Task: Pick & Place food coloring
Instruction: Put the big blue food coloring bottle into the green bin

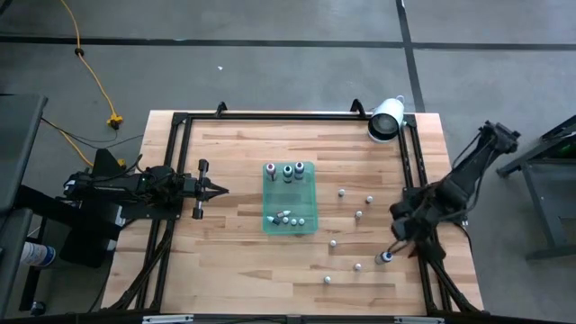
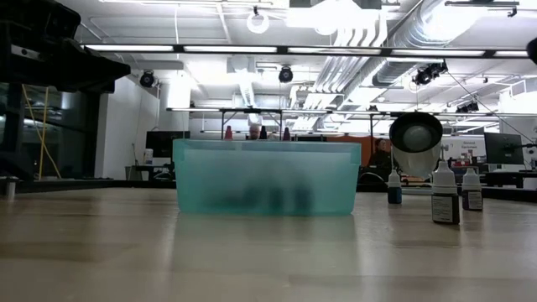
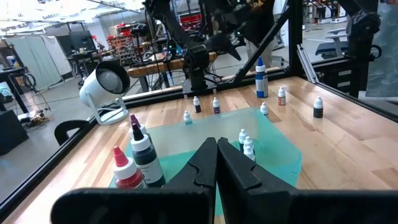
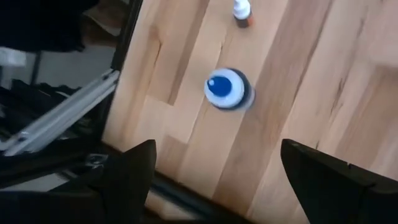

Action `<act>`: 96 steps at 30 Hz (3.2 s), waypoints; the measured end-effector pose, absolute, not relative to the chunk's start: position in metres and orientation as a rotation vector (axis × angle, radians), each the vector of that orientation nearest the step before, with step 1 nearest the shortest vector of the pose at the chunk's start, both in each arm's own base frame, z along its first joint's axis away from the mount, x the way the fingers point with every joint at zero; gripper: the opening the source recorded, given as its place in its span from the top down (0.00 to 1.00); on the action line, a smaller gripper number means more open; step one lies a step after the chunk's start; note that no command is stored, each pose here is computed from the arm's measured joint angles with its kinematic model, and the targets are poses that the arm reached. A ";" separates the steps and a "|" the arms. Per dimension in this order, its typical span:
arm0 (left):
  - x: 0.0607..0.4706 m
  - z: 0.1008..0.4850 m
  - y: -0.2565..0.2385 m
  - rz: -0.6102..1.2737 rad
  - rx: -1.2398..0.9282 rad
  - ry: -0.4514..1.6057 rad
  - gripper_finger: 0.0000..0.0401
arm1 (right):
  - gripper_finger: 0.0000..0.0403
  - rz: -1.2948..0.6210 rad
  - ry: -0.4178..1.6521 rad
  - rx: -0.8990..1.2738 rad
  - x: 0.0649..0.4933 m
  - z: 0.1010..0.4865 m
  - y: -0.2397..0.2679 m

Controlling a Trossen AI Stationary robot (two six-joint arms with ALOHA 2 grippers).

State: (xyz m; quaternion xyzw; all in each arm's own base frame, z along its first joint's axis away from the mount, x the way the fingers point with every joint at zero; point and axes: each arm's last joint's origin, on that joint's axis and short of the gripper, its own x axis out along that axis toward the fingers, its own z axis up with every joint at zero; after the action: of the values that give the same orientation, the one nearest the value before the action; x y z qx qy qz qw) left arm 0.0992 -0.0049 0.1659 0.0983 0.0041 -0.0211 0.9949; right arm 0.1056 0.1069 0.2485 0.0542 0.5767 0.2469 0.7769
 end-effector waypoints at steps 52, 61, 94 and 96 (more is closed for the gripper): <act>0.099 0.166 -0.005 -0.043 0.197 0.008 1.00 | 0.52 0.548 1.200 -0.273 0.134 0.215 0.156; 0.099 0.166 -0.005 -0.043 0.197 0.008 1.00 | 0.61 0.554 1.201 -0.271 0.133 0.215 0.156; 0.099 0.166 -0.005 -0.043 0.197 0.008 1.00 | 0.74 0.555 1.190 -0.215 0.137 0.222 0.158; 0.099 0.166 -0.005 -0.042 0.197 0.009 1.00 | 0.74 0.548 1.185 -0.206 0.140 0.229 0.158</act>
State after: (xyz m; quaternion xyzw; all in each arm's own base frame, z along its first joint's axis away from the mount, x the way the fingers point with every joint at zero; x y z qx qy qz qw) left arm 0.0992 -0.0049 0.1659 0.0983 0.0043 -0.0212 0.9949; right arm 0.1397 0.1578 0.2294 -0.0954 0.5502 0.2543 0.7896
